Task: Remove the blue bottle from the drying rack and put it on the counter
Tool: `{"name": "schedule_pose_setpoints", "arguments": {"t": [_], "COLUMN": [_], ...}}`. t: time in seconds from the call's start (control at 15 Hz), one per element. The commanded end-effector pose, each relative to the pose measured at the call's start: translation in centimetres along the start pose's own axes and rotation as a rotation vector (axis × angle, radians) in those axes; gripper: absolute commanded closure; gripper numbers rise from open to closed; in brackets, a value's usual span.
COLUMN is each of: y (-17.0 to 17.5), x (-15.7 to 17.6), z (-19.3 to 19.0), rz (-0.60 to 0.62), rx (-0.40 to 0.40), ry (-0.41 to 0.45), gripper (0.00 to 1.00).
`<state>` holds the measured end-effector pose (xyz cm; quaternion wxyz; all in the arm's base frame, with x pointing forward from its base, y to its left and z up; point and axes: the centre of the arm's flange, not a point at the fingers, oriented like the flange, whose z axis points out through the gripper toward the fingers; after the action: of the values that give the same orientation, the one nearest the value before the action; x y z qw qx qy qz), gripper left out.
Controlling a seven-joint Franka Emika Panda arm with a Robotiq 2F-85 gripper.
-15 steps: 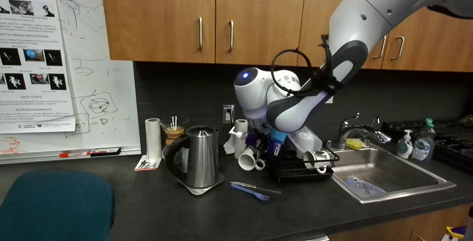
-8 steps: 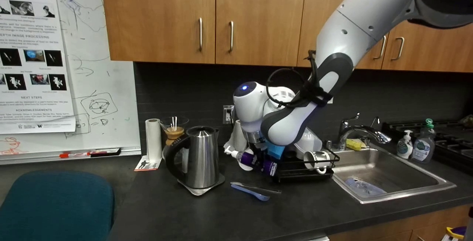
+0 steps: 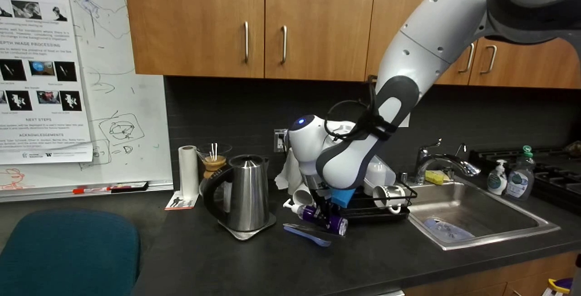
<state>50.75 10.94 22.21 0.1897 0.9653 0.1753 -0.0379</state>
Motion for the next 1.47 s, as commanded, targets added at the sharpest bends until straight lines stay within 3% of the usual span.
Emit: {"name": "schedule_pose_setpoints", "arguments": {"t": [0.0, 0.07, 0.4, 0.87, 1.4], "y": [1.0, 1.2, 2.6, 6.3, 10.0], "x": [0.4, 0.4, 0.8, 0.0, -2.5], "z": [0.3, 0.3, -0.1, -1.2, -1.4], "rz": [0.020, 0.028, 0.056, 0.194, 0.511], "rx": [0.007, 0.004, -0.016, -0.016, 0.146], "ry": [-0.042, -0.046, -0.054, -0.062, -0.126], "gripper": [0.73, 0.28, 0.02, 0.00, 0.00]}}
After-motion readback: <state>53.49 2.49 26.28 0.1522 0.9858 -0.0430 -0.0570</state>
